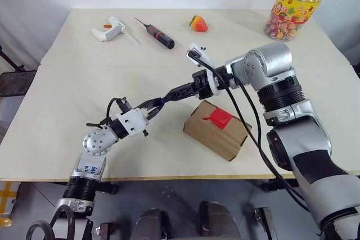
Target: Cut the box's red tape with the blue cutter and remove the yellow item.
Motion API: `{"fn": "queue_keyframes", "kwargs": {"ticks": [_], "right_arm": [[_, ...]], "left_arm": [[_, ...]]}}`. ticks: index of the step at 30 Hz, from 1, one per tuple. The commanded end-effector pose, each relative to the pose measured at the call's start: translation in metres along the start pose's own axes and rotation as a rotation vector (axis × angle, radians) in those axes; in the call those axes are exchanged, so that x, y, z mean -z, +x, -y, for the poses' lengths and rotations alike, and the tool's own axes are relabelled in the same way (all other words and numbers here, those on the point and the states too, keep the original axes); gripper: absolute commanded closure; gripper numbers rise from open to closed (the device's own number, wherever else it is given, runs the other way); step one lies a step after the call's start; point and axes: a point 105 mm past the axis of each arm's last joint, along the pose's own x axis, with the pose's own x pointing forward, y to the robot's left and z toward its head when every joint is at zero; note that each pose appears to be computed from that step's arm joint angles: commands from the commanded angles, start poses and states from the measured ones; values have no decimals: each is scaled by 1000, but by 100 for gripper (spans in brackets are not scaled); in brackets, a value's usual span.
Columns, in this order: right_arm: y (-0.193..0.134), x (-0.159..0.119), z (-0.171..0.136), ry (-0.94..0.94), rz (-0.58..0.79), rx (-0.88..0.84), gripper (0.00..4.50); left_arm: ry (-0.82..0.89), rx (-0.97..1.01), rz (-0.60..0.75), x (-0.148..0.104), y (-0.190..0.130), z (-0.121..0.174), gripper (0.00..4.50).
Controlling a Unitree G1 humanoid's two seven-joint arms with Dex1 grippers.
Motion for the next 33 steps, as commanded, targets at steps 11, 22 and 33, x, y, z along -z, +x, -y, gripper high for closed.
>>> {"fn": "queue_keyframes", "kwargs": {"ticks": [11, 22, 33], "right_arm": [[-6, -9, -5, -58, 9, -30, 431], [-14, -21, -12, -71, 66, -50, 437], [-42, -28, -10, -102, 163, -1, 437]], "left_arm": [[3, -38, 28, -10, 0, -6, 385], [-67, -25, -20, 0, -1, -6, 332], [-324, -229, -176, 17, -84, -57, 7]]}}
